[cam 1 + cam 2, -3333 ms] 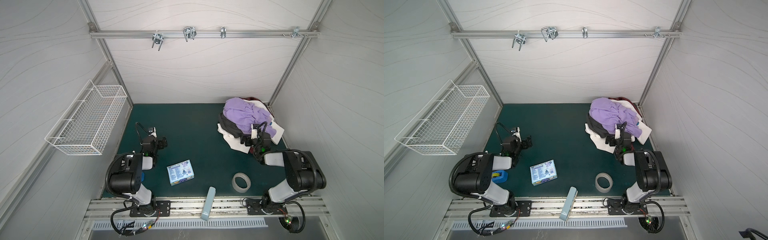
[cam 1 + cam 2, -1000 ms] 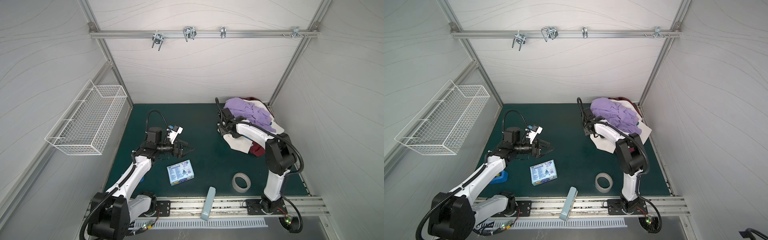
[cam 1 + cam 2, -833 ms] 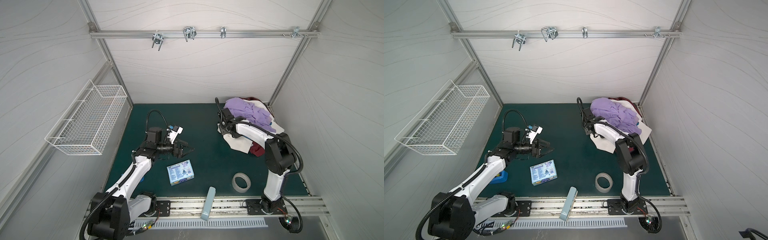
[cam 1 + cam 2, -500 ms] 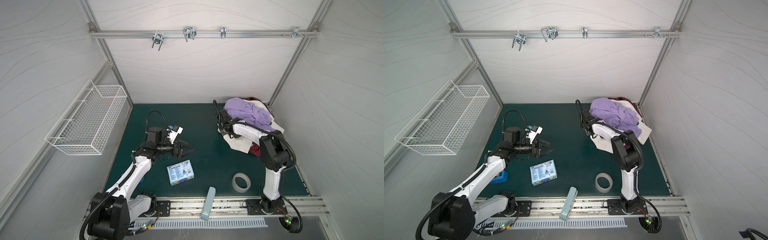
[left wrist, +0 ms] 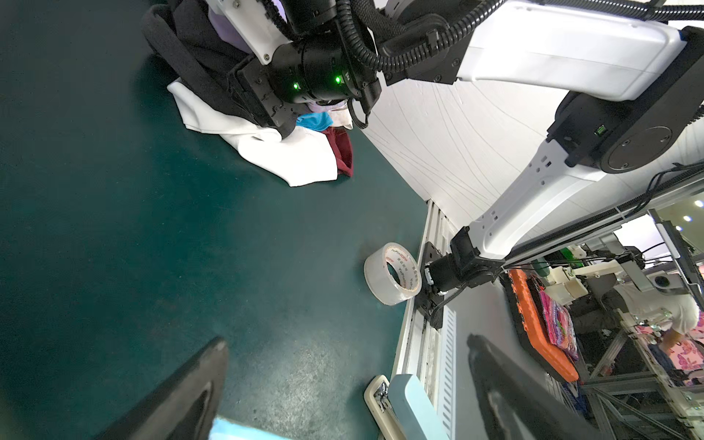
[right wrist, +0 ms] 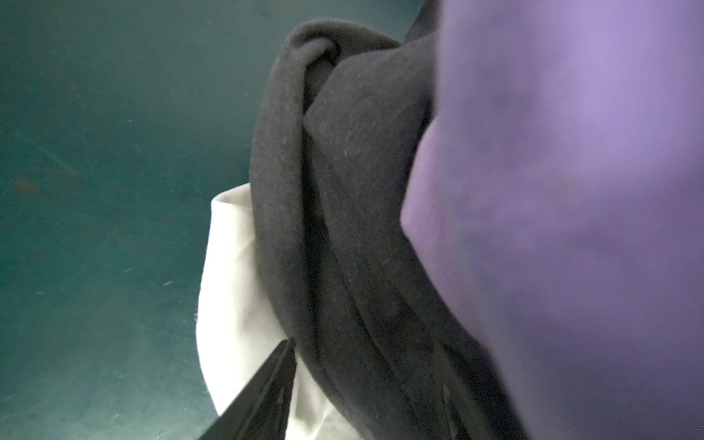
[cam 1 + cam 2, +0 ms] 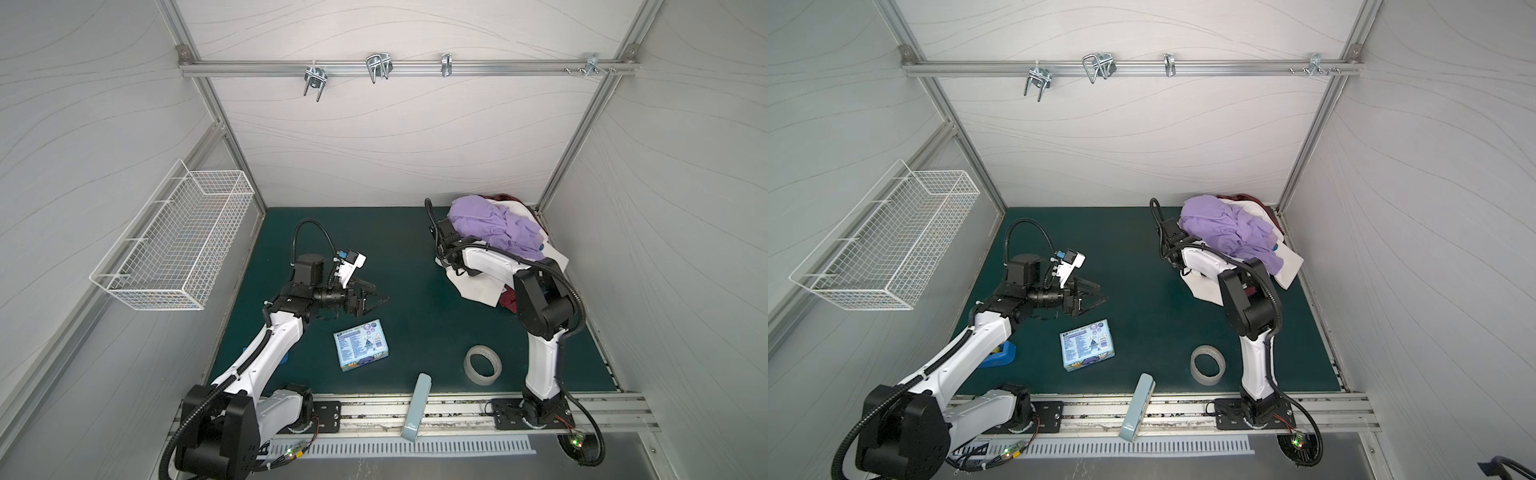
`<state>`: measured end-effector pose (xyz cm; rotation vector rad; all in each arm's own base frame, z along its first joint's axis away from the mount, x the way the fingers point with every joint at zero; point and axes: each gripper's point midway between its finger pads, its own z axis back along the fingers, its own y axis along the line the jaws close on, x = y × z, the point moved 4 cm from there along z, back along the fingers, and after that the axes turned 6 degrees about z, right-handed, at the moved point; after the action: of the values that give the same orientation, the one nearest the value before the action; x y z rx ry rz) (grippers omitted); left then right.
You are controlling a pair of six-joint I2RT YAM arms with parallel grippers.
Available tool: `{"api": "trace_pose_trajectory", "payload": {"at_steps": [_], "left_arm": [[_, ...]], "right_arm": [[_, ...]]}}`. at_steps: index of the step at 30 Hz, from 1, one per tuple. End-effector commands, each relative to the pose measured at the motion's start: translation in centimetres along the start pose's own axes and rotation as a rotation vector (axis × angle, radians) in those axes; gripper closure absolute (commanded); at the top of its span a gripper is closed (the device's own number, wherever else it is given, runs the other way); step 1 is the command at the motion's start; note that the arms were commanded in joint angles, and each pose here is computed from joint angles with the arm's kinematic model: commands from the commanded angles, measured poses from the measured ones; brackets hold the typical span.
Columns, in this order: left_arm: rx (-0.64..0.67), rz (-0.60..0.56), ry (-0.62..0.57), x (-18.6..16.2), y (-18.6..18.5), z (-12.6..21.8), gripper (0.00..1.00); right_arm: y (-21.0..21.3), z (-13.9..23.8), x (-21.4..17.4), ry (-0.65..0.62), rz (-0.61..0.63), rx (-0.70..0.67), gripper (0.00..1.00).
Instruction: Pick out a specific cloth from the pile
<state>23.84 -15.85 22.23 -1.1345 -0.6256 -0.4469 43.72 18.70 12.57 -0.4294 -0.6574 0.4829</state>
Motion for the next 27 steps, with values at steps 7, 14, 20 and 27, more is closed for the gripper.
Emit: {"api": "trace_pose_trajectory", "payload": {"at_steps": [7, 14, 20, 27], "left_arm": [[-0.026, -0.052, -0.008, 0.9, -0.7, 0.1, 0.01], [-0.025, -0.051, -0.006, 0.9, -0.6, 0.0, 0.01], [-0.025, -0.048, -0.004, 1.0, -0.5, 0.0, 0.01], [-0.024, -0.049, -0.003, 0.9, -0.5, 0.0, 0.01]], "right_arm": [[-0.3, -2.4, 0.7, 0.003, 0.02, -0.065, 0.36], [-1.3, -3.6, 0.5, 0.02, 0.011, -0.101, 0.27], [-1.8, -4.2, 0.2, 0.03, 0.005, -0.108, 0.33], [-1.6, -4.8, -0.4, 0.057, 0.007, -0.101, 0.72]]}}
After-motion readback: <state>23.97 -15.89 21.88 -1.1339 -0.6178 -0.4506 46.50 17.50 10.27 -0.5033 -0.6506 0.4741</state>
